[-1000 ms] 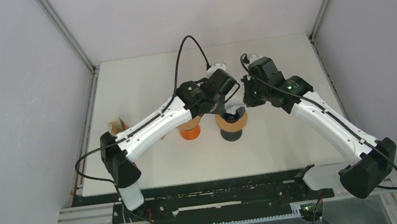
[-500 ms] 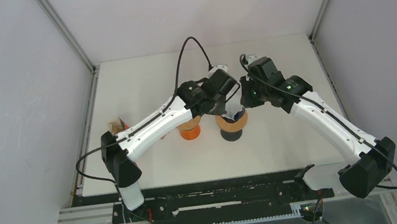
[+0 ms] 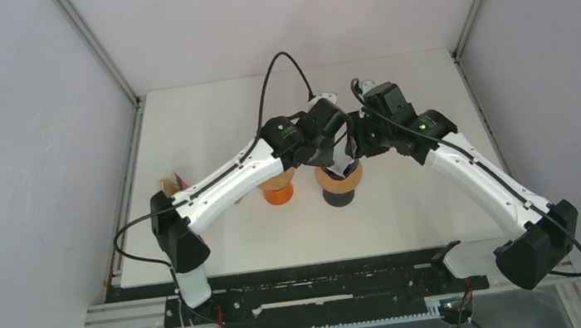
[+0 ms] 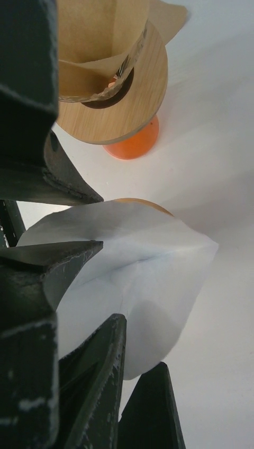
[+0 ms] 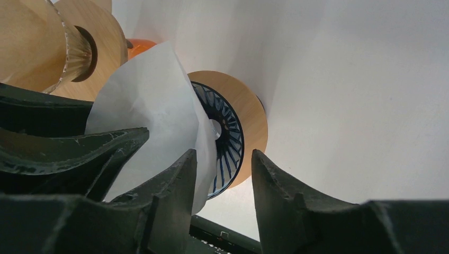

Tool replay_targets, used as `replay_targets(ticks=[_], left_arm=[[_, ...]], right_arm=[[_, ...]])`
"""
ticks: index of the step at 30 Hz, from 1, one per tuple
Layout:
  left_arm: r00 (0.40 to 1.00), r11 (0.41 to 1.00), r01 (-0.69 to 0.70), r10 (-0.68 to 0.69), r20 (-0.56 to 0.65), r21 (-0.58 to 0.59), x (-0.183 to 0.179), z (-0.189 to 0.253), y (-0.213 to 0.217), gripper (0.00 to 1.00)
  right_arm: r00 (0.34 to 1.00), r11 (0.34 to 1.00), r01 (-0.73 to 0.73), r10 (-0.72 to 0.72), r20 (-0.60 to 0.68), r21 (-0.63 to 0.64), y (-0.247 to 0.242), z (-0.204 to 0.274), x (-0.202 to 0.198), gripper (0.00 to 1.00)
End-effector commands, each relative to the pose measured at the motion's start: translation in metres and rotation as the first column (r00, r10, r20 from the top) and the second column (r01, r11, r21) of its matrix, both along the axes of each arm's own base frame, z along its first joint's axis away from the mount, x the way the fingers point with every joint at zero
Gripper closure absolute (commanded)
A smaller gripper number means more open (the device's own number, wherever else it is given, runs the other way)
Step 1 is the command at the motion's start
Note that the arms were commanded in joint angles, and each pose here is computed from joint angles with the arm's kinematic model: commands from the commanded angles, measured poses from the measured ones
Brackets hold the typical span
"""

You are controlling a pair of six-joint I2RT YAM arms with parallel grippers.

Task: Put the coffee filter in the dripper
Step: Place the coffee filter in the coffee dripper.

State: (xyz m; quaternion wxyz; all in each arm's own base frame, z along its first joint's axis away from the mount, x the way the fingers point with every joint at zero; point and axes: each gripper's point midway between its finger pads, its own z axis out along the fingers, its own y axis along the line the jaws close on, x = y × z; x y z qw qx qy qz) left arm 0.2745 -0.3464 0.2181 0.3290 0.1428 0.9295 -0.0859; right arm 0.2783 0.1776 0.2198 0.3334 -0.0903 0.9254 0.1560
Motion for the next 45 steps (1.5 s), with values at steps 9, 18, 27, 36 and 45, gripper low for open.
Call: replay_targets(ticks=[9, 18, 27, 36, 45], left_arm=[[0.999, 0.999, 0.026, -0.025, 0.021, -0.035, 0.008, 0.011, -0.013, 0.64], [0.999, 1.000, 0.026, -0.025, 0.020, -0.011, 0.009, 0.007, -0.010, 0.63], [1.000, 1.000, 0.021, -0.021, 0.007, 0.018, 0.008, -0.002, -0.006, 0.62], [1.000, 0.999, 0.020, -0.020, -0.018, 0.031, 0.005, -0.015, -0.006, 0.65], [1.000, 0.999, 0.020, -0.019, -0.023, 0.025, 0.004, -0.018, -0.006, 0.68]], right_arm=[[1.000, 0.999, -0.030, 0.030, -0.007, 0.016, 0.006, -0.005, 0.015, 0.45], [0.999, 0.999, -0.003, 0.001, -0.053, -0.041, -0.005, -0.026, 0.014, 0.44], [0.997, 0.998, -0.007, 0.002, -0.083, -0.061, -0.005, -0.038, 0.013, 0.44], [0.998, 0.999, -0.027, 0.025, -0.054, -0.035, 0.002, -0.030, 0.013, 0.43], [0.995, 0.996, -0.078, 0.081, -0.051, 0.048, 0.018, -0.023, 0.012, 0.37]])
